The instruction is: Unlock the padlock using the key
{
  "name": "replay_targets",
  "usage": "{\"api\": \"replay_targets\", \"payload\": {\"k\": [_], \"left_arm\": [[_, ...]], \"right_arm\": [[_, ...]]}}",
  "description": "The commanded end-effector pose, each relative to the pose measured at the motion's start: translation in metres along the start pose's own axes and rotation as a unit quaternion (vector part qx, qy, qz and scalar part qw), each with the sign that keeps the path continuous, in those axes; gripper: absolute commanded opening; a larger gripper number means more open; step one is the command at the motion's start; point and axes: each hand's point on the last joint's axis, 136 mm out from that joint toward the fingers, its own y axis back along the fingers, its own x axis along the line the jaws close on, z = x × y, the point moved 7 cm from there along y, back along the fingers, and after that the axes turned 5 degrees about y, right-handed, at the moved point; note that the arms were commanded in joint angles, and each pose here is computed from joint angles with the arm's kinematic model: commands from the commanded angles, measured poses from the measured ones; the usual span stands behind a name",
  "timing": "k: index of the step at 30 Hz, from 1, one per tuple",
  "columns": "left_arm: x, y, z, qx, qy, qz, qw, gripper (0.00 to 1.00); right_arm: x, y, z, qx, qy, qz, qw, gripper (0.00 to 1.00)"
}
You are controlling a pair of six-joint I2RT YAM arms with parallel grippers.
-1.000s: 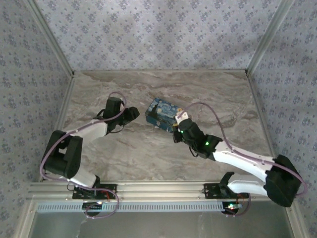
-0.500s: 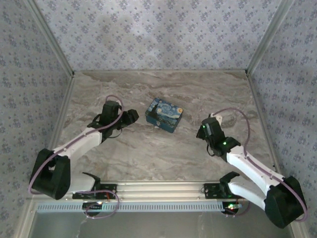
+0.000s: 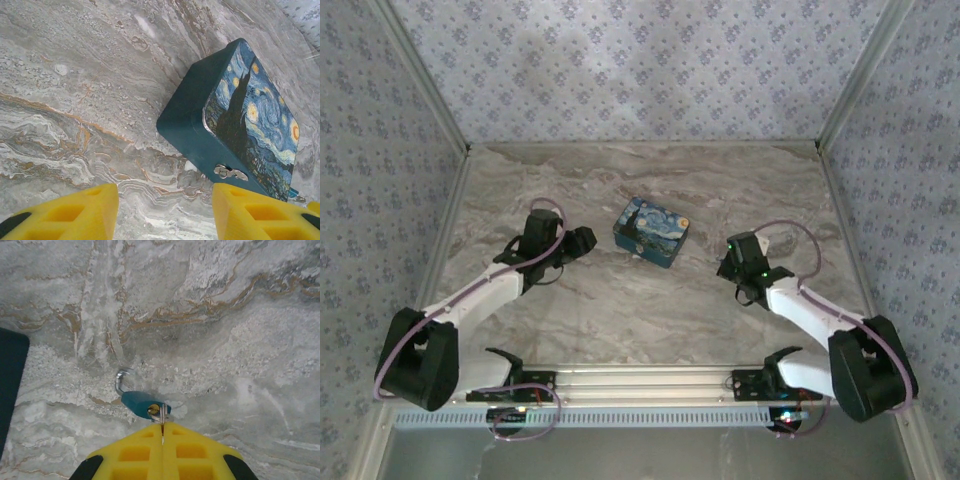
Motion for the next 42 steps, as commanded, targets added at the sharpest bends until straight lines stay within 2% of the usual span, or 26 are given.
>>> {"api": "replay_targets", "payload": {"k": [1,5,10,17,20,23,24,25,32,35,37,39,42], "left_arm": [[0.0,0.006,0.0,-0.01,-0.007,0.004,1.0,0.52],[0.001,0.007,0.0,-0.015,-0.006,0.008,1.0,0.53],[0.001,0.009,0.0,-0.018,-0.009,0.008,1.0,0.54],[0.003,0.017,0.004,-0.035,-0.021,0.018,0.999,0.56],[0.005,0.021,0.009,-0.045,-0.022,0.024,0.998,0.6],[0.01,0.025,0.016,-0.057,-0.022,0.038,0.997,0.69],[0.011,0.028,0.02,-0.063,-0.021,0.045,0.997,0.97],[0.014,0.03,0.024,-0.067,-0.02,0.056,0.996,0.98],[0.021,0.048,0.052,-0.099,-0.059,0.13,0.985,0.98],[0.03,0.053,0.065,-0.128,-0.091,0.184,0.97,0.98],[0.037,0.056,0.075,-0.151,-0.132,0.23,0.952,0.98],[0.043,0.058,0.084,-0.177,-0.171,0.272,0.93,0.98],[0.057,0.059,0.098,-0.215,-0.204,0.326,0.898,0.98]], "right_arm": [[0.009,0.001,0.012,-0.011,-0.016,0.014,1.0,0.07],[0.008,0.001,0.012,-0.009,-0.015,0.009,1.0,0.08],[0.004,0.009,0.013,-0.013,-0.019,-0.002,1.0,0.31],[0.001,0.027,0.019,-0.031,-0.017,-0.014,0.999,0.41],[0.003,0.034,0.024,-0.036,-0.009,-0.016,0.999,0.47],[0.009,0.04,0.033,-0.045,0.01,-0.022,0.999,0.54],[0.011,0.043,0.037,-0.051,0.017,-0.026,0.998,0.72],[0.014,0.044,0.041,-0.055,0.025,-0.027,0.998,1.0],[0.028,0.052,0.072,-0.09,0.063,-0.041,0.993,1.0],[0.028,0.053,0.091,-0.122,0.085,-0.098,0.984,1.0],[0.027,0.054,0.103,-0.148,0.096,-0.138,0.975,1.0],[0.031,0.054,0.114,-0.2,0.136,-0.164,0.956,1.0],[0.023,0.043,0.12,-0.238,0.154,-0.203,0.937,1.0]]}}
